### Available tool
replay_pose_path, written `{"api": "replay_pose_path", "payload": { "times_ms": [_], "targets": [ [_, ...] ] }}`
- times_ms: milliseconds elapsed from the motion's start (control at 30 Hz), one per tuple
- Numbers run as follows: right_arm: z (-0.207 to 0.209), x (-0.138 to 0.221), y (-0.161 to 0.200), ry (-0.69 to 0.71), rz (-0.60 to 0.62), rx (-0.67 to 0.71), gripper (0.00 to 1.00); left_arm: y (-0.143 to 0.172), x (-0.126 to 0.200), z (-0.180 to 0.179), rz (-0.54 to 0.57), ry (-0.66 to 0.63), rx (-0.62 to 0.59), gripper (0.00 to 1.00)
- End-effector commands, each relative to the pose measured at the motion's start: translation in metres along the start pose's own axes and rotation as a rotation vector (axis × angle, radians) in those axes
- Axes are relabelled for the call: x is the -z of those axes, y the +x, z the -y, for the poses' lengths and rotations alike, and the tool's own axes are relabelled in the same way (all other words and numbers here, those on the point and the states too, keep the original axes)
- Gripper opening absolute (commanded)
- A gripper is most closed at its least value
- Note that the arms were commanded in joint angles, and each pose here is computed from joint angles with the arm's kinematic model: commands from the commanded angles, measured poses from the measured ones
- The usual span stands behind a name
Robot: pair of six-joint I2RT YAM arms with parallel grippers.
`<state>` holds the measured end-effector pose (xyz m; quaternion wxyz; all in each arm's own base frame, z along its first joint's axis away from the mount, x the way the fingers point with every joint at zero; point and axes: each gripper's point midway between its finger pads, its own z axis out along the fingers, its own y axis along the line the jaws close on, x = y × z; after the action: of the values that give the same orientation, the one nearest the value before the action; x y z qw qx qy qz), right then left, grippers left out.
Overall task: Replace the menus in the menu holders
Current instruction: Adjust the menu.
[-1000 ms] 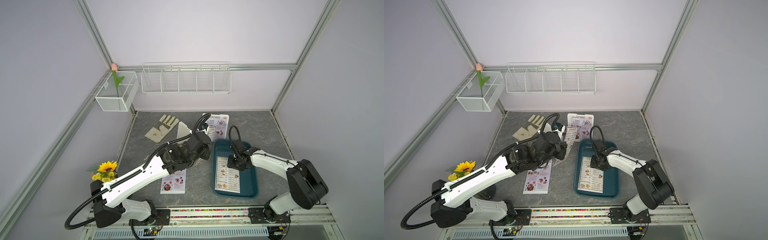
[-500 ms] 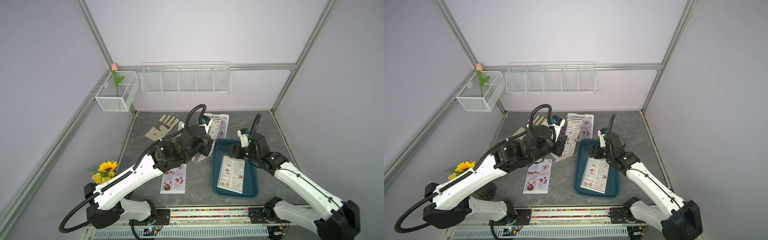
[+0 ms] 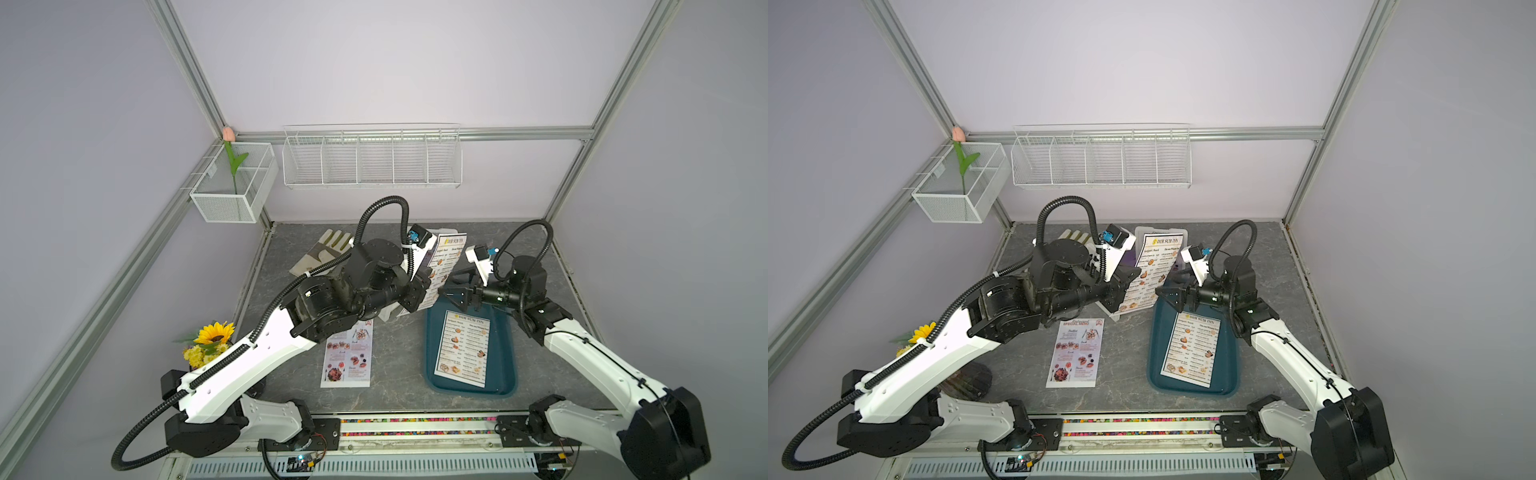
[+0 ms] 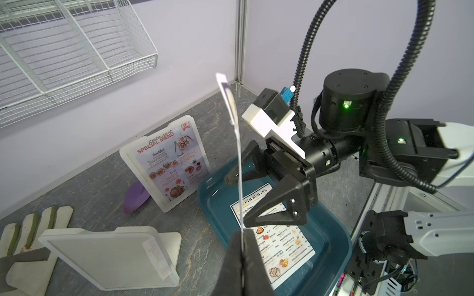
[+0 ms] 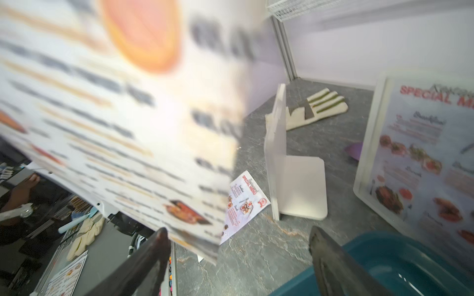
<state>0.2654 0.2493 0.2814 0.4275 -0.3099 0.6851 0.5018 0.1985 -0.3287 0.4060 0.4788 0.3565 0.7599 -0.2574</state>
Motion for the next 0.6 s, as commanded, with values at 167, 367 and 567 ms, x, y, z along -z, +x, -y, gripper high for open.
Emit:
{"api": "replay_pose_path", "payload": {
  "times_ms": [167,367,567],
  "targets": [
    [-0.052,0.007,-0.032,-0.325,0.066,0.180,0.88,-0.020,0.014,0.018,0.063,0.109,-0.058,0.02],
    [-0.061,0.017,-0.050,-0.390,0.115,0.180,0.85,-0.023,0.012,0.012,0.071,0.100,-0.047,0.02],
    [-0.067,0.034,-0.062,-0.400,0.178,0.180,0.81,-0.019,0.008,0.001,0.071,0.085,-0.016,0.02]
  ]
}}
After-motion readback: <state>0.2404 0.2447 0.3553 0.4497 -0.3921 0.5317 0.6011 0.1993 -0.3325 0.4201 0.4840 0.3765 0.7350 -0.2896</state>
